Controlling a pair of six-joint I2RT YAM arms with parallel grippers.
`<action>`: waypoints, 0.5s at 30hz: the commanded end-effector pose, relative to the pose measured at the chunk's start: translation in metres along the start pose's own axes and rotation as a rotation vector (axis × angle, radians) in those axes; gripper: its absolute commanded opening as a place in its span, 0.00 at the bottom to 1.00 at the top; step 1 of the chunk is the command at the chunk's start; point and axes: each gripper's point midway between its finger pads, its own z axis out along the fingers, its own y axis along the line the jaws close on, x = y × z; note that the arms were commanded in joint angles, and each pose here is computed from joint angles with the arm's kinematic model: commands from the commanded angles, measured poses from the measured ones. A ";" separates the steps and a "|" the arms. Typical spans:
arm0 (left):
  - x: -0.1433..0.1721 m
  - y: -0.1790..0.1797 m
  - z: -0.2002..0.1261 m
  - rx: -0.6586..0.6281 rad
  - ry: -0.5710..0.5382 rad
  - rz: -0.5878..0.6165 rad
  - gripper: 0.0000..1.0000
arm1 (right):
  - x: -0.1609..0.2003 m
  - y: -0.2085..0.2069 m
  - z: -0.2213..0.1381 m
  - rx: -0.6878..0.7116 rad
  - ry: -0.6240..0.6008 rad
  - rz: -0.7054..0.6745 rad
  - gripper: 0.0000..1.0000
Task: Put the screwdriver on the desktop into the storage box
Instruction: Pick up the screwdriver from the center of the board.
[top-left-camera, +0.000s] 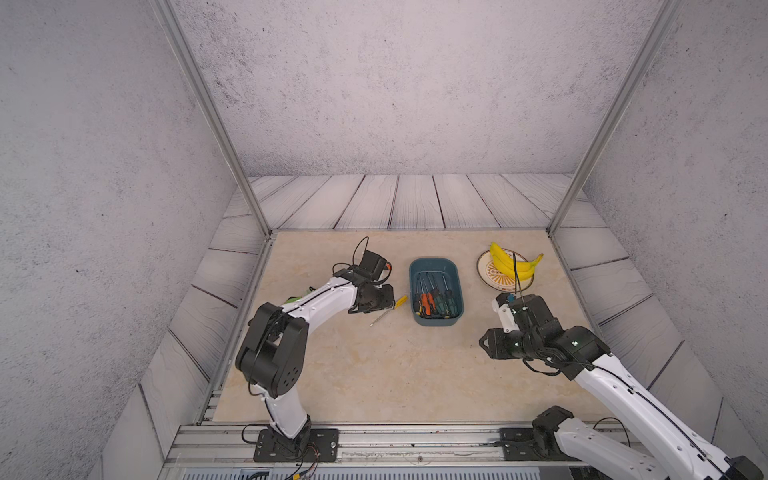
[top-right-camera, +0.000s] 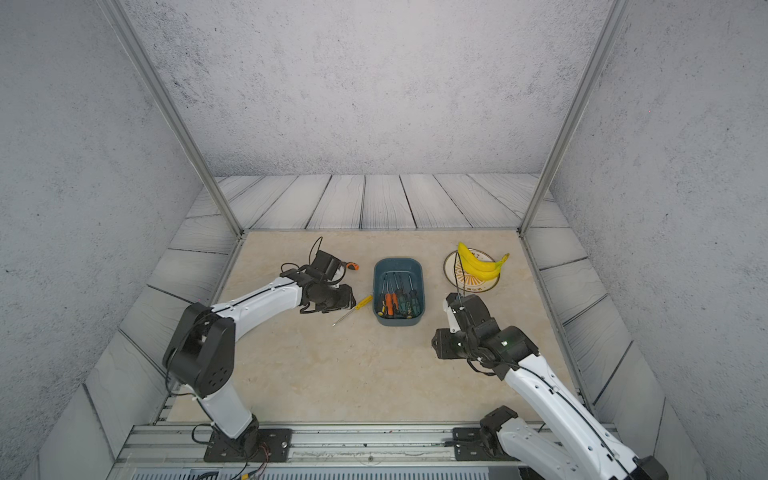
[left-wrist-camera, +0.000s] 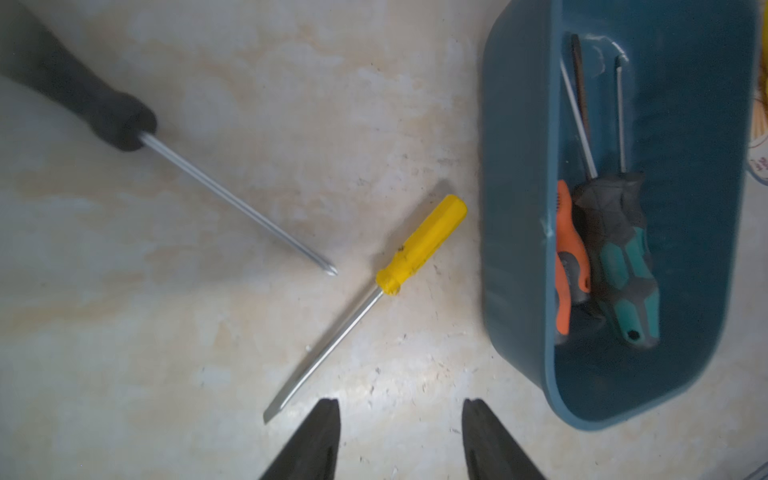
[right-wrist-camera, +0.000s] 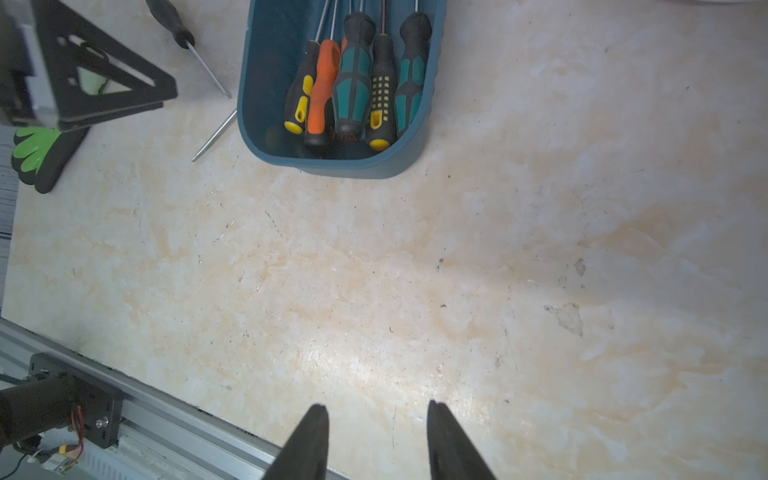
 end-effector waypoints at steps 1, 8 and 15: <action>-0.007 0.002 0.012 -0.003 0.023 0.075 0.52 | 0.009 -0.004 -0.005 0.004 0.012 0.027 0.43; -0.024 -0.001 0.027 0.007 0.009 0.140 0.52 | 0.010 -0.005 -0.009 0.008 0.003 0.033 0.43; -0.024 0.003 0.043 -0.010 0.039 0.173 0.49 | 0.011 -0.007 -0.004 0.020 0.019 0.047 0.43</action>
